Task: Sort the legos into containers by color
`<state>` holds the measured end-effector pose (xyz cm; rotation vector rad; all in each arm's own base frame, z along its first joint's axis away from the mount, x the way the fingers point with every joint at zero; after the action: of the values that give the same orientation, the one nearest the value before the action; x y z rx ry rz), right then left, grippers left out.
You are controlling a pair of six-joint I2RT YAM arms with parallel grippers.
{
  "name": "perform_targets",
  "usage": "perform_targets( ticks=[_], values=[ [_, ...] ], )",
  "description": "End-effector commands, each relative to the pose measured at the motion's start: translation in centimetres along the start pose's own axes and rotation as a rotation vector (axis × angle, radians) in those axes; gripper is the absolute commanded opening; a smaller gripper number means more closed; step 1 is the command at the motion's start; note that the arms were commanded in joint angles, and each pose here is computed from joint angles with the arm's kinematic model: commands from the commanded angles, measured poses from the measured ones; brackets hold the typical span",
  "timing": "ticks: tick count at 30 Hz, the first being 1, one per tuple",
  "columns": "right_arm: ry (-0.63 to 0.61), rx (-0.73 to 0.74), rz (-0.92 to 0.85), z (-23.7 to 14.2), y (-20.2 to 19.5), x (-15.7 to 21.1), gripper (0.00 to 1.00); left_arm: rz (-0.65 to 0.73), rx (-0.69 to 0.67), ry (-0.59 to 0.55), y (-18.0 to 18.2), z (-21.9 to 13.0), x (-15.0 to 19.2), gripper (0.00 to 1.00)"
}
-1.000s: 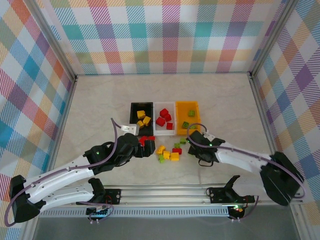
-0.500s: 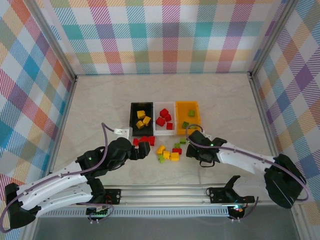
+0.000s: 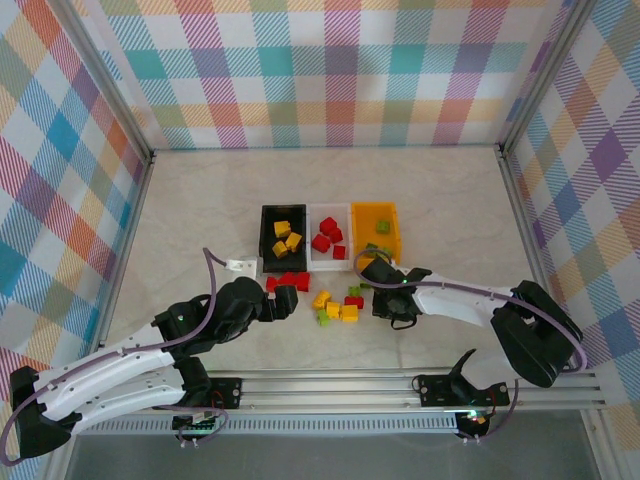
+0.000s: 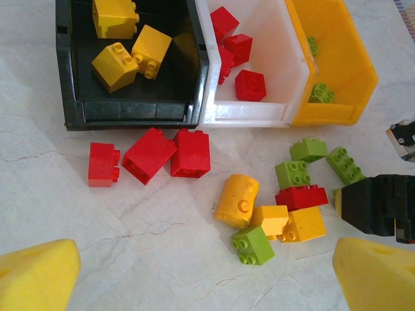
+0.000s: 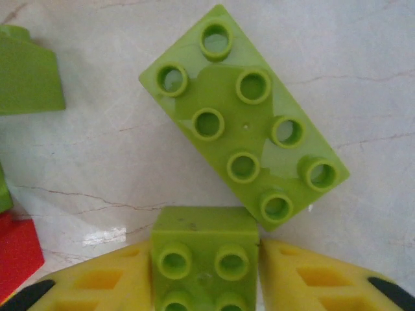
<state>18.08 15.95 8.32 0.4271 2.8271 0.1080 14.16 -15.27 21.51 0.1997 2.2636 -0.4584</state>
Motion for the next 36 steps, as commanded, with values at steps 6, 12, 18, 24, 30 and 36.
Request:
perform_targets(
  ticks=[6,12,18,24,30,36],
  values=[
    [-0.090,-0.189,-0.038,-5.0,2.1,-1.4,0.33,0.023,-0.018,0.016,0.3,0.0,0.5,1.00],
    [-0.175,-0.277,-0.015,-8.3,4.8,-6.7,0.33,0.019,-0.038,0.019,1.0,-0.4,0.9,1.00],
    [-0.157,-0.219,0.045,-5.7,7.3,-13.0,0.34,0.008,-0.052,0.036,1.6,-0.8,1.4,1.00],
    [-0.165,-0.225,-0.007,-5.3,9.8,-16.2,0.63,-0.018,-0.045,0.020,2.3,-1.3,1.9,1.00],
    [-0.199,-0.259,0.009,-7.6,7.9,-15.0,0.74,-0.029,-0.042,0.004,2.7,-1.5,2.2,1.00],
    [-0.161,-0.265,0.060,-7.4,3.2,-10.2,0.75,-0.023,-0.049,0.004,2.7,-1.0,2.4,1.00]
  ],
)
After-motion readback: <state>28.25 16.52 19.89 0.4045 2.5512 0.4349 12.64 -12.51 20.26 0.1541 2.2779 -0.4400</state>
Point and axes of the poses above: each hand's point on the last joint's axis, 136 mm out from that joint toward the fingers, its own z axis out along the fingers, its own y axis along the line the jaws close on, x = y × z, the point moved 7 cm from there along -z, back along the fingers, and after that the axes turned 10 degrees about z, right-handed, at the moved point
